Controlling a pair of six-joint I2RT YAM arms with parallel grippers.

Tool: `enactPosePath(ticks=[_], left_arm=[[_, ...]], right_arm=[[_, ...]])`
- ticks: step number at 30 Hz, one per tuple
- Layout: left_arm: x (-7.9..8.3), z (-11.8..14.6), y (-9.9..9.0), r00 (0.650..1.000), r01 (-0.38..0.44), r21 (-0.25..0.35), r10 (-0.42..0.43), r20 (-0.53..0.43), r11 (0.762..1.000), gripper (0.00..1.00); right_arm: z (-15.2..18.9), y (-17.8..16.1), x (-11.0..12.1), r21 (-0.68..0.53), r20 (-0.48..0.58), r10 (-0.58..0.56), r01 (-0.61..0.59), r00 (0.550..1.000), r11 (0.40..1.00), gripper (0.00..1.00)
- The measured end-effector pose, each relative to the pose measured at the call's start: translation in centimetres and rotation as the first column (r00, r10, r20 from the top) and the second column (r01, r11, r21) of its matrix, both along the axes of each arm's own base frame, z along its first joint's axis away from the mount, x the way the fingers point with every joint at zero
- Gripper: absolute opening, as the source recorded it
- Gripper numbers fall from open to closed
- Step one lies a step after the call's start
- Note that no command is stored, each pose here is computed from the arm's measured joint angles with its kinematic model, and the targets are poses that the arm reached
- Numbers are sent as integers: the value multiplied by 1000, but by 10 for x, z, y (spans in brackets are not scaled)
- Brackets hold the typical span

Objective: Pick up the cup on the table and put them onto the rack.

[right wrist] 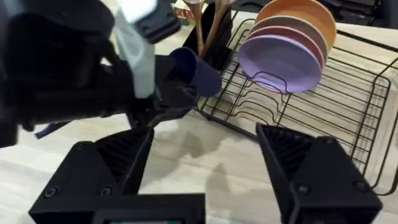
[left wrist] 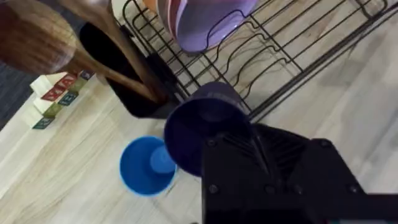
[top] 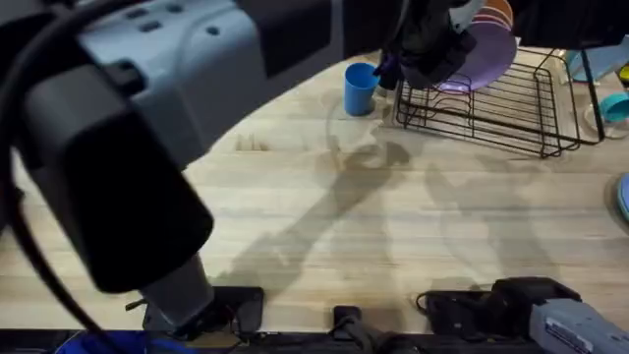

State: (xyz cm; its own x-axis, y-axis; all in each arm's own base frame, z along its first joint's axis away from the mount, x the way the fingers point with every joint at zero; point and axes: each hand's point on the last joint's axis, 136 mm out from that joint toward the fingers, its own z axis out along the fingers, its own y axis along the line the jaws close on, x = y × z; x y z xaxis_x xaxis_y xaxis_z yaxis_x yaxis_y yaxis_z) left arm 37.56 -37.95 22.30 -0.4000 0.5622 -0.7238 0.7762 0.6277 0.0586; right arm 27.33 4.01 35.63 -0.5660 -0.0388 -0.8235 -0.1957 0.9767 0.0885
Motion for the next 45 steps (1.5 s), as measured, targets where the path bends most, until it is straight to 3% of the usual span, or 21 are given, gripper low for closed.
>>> enactPosePath(ticks=[11, 13, 26, 45], left_arm=[[11, -34, -16, 1000, 14, 7, -14, -26, 1000, 41], [13, -51, -19, 999, 18, 22, -17, -47, 1000, 41], [21, -78, -33, 997, 31, 8, -30, -64, 999, 41], [26, -74, -38, 999, 31, -18, -32, -42, 999, 42]], right_arm=[[0, 0, 0, 0, -1, 0, 0, 1000, 1000, 993], [0, 0, 0, 0, -1, 0, 0, 1000, 1000, 993], [-2, 0, -2, 0, -11, 0, 0, 1000, 1000, 993], [-9, 0, 5, -1, -37, 0, 0, 999, 1000, 993]])
